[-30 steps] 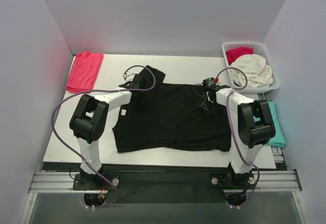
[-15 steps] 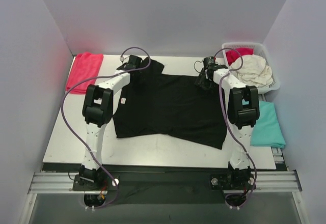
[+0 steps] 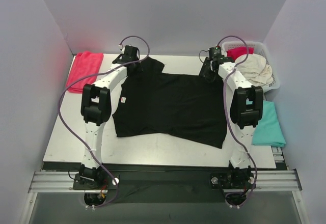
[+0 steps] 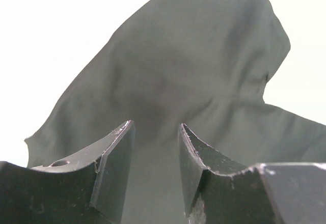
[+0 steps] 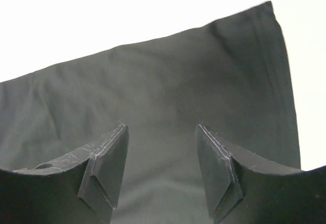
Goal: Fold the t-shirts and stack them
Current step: Flatten out the tshirt
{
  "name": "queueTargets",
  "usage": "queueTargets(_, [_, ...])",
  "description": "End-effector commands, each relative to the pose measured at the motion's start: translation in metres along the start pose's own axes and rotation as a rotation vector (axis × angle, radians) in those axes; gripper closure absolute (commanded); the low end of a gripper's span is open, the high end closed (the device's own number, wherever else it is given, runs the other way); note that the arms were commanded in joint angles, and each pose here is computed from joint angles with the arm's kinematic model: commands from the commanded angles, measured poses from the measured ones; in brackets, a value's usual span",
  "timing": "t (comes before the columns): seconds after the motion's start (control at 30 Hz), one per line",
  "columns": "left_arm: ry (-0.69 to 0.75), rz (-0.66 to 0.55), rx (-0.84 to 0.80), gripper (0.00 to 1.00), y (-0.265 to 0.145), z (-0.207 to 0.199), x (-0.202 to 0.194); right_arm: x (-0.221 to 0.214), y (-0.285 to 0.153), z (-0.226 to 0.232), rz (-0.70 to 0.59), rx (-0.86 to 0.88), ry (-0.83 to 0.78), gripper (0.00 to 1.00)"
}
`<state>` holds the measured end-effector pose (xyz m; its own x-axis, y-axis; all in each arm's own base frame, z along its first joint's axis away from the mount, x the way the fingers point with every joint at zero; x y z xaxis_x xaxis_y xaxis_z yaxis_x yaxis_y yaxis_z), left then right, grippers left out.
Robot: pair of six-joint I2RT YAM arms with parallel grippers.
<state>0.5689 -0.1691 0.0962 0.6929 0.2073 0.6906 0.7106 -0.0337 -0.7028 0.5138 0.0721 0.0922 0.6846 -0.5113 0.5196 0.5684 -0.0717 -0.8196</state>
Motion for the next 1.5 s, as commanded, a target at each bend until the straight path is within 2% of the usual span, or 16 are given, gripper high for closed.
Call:
queueTargets(0.0, [0.038, -0.112, -0.021, 0.50, -0.053, -0.004, 0.035, 0.004, -0.045, -0.011, -0.031, -0.009, -0.021, 0.43])
queueTargets(0.2, [0.122, 0.004, 0.063, 0.49, -0.056, 0.009, -0.015, -0.038, -0.048, -0.032, 0.051, -0.051, -0.030, 0.31])
queueTargets(0.43, [0.202, 0.145, 0.115, 0.49, -0.042, 0.014, -0.069, -0.088, -0.031, -0.058, 0.171, -0.123, -0.043, 0.29])
queueTargets(0.63, [0.196, 0.210, 0.181, 0.49, -0.029, 0.028, -0.093, -0.105, -0.011, -0.068, 0.228, -0.173, -0.058, 0.25])
queueTargets(0.83, [0.180, 0.263, 0.257, 0.49, -0.012, 0.037, -0.107, -0.101, 0.007, -0.061, 0.266, -0.186, -0.056, 0.25])
queueTargets(1.07, [0.136, 0.280, 0.250, 0.49, 0.007, 0.031, -0.099, -0.082, 0.017, -0.050, 0.277, -0.168, -0.040, 0.25])
queueTargets(1.1, [0.123, 0.246, 0.234, 0.49, 0.008, 0.024, -0.082, -0.082, 0.021, -0.050, 0.282, -0.172, -0.041, 0.25])
queueTargets(1.13, [0.129, 0.272, 0.245, 0.49, 0.015, 0.026, -0.089, -0.073, 0.022, -0.044, 0.265, -0.159, -0.039, 0.25])
queueTargets(1.2, [0.108, 0.237, 0.230, 0.49, 0.018, 0.022, -0.068, -0.071, 0.030, -0.041, 0.269, -0.161, -0.048, 0.25])
queueTargets(1.27, [0.096, 0.242, 0.221, 0.49, 0.032, 0.024, -0.065, -0.066, 0.035, -0.033, 0.279, -0.134, -0.047, 0.25])
queueTargets(1.3, [0.082, 0.208, 0.199, 0.49, 0.033, 0.018, -0.051, -0.062, 0.036, -0.031, 0.273, -0.130, -0.048, 0.25])
queueTargets(1.4, [0.066, 0.194, 0.157, 0.50, 0.049, 0.017, -0.046, -0.048, 0.041, -0.026, 0.250, -0.117, -0.040, 0.26])
queueTargets(1.47, [0.070, 0.142, 0.113, 0.50, 0.051, 0.010, -0.031, -0.038, 0.040, -0.024, 0.227, -0.108, -0.038, 0.26])
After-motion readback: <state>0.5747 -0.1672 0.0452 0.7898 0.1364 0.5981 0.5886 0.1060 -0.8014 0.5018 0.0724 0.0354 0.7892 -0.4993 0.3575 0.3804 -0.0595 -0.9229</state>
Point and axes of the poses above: each gripper's point midway between its finger pads, its own y axis out along the fingers, its own z axis along the line the jaws close on, x = y × z, the point moved 2 cm from there along -y, back along the fingers, and after that the axes turned 11 degrees about y, right-handed, at the moved point
